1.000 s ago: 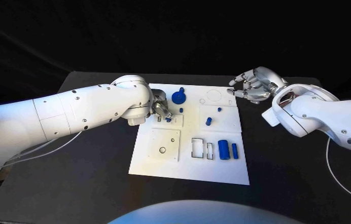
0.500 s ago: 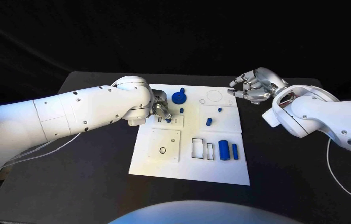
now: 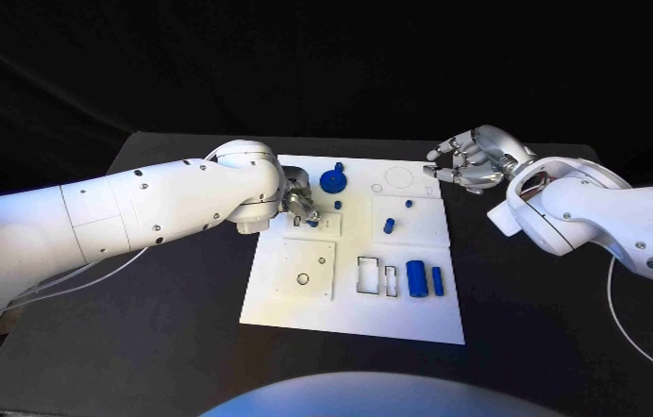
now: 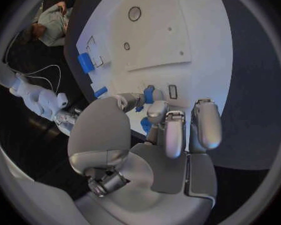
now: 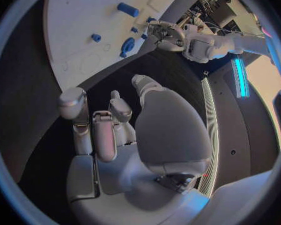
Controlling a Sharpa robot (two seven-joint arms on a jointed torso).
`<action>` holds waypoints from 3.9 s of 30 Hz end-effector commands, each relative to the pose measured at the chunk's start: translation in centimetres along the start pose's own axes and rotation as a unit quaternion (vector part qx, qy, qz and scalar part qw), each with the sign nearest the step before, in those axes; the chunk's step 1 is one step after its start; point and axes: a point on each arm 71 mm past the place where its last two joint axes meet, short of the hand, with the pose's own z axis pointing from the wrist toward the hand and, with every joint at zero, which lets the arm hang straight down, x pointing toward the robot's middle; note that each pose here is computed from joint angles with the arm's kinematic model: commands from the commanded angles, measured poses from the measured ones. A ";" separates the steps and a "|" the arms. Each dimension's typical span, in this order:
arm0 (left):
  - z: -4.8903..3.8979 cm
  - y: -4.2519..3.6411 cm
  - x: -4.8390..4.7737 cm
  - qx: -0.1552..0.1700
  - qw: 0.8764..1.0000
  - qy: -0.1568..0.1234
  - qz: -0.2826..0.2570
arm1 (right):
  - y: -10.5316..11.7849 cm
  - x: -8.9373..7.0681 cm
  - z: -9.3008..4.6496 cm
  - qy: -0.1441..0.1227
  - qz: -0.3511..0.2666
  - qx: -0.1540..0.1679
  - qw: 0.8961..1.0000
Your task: Assemble the parts on the task board
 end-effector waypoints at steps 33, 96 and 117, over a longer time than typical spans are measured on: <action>0.27 -0.52 0.78 -0.012 0.999 0.033 0.024 | 0.1 0.0 0.0 -0.005 0.002 -0.009 1.000; 1.29 0.25 -0.27 -0.038 0.998 0.055 -0.019 | -0.1 0.2 0.1 -0.001 0.002 -0.006 1.000; 0.91 0.56 -0.89 -0.037 0.998 0.033 -0.032 | -0.2 0.0 0.0 -0.005 0.002 -0.005 1.000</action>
